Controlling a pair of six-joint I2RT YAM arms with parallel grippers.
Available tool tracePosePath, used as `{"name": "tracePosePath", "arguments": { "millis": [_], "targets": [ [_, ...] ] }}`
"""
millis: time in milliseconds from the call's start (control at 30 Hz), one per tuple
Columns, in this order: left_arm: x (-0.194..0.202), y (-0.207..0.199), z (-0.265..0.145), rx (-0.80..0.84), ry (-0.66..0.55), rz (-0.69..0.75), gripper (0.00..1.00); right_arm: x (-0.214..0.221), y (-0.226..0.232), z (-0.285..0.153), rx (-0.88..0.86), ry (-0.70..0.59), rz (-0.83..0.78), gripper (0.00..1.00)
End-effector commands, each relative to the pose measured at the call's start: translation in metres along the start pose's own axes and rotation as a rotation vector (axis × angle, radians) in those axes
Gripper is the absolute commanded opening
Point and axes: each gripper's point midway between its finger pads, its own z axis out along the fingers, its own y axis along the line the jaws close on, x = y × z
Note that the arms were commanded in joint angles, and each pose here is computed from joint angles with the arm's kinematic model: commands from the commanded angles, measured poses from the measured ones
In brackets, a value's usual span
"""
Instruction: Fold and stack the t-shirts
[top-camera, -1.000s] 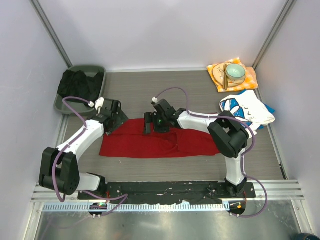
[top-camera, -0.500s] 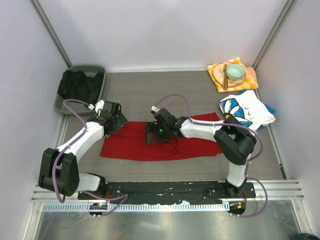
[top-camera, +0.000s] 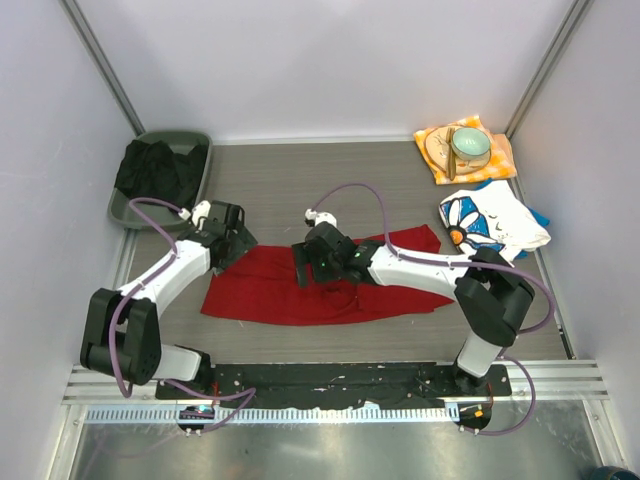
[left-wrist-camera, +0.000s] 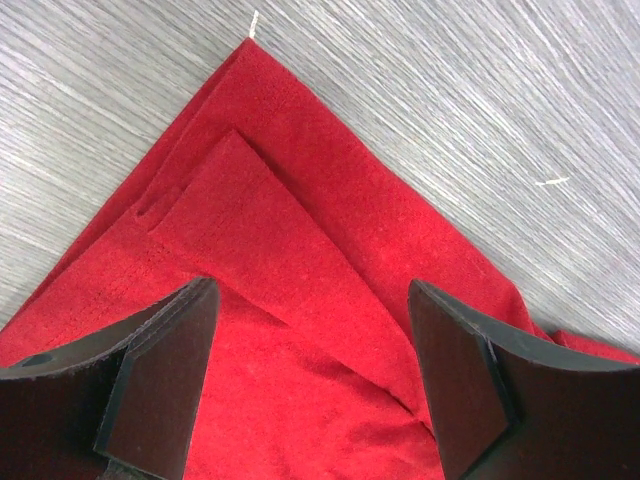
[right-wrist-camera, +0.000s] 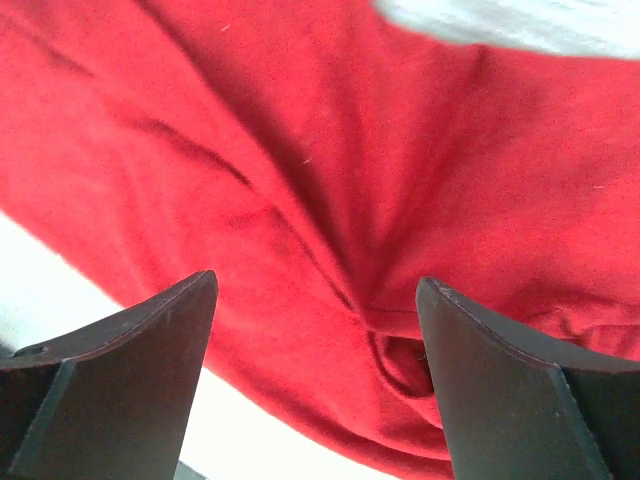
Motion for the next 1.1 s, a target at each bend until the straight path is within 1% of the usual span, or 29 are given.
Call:
{"name": "tracePosePath", "arguments": {
  "millis": [0, 33, 100, 167, 300, 533, 700, 800, 900, 1067],
  "targets": [
    [-0.016, -0.016, 0.003, 0.025, -0.036, -0.013, 0.81, -0.041, -0.018, 0.0, 0.143, -0.149, 0.001, 0.87],
    [-0.017, -0.017, 0.004, 0.027, -0.041, -0.016, 0.81, -0.052, -0.024, 0.002, 0.169, -0.173, 0.013, 0.87],
    [-0.018, -0.018, 0.004, 0.027, -0.044, -0.014, 0.81, -0.049, -0.032, 0.017, 0.184, -0.142, 0.021, 0.88],
    [-0.02, -0.019, 0.004, 0.025, -0.048, -0.011, 0.81, -0.058, -0.039, 0.024, 0.2, -0.153, 0.036, 0.87],
    [-0.024, -0.021, 0.0, 0.031, -0.059, -0.001, 0.8, -0.059, -0.054, 0.038, 0.216, -0.145, 0.053, 0.87],
    [-0.033, -0.025, -0.006, 0.042, -0.084, 0.008, 0.81, -0.044, -0.102, 0.053, 0.266, -0.107, 0.137, 0.87],
    [-0.034, -0.028, -0.006, 0.054, -0.087, -0.007, 0.81, -0.047, -0.142, 0.062, 0.319, -0.106, 0.2, 0.87],
    [-0.035, -0.031, -0.003, 0.054, -0.085, -0.007, 0.81, -0.053, -0.157, 0.068, 0.326, -0.109, 0.225, 0.87],
    [-0.033, -0.032, 0.004, 0.042, -0.074, 0.0, 0.81, -0.061, -0.164, 0.074, 0.33, -0.113, 0.233, 0.87],
    [-0.033, -0.037, 0.009, 0.042, -0.064, 0.0, 0.81, -0.072, -0.155, 0.07, 0.295, -0.128, 0.233, 0.87]
  ]
}}
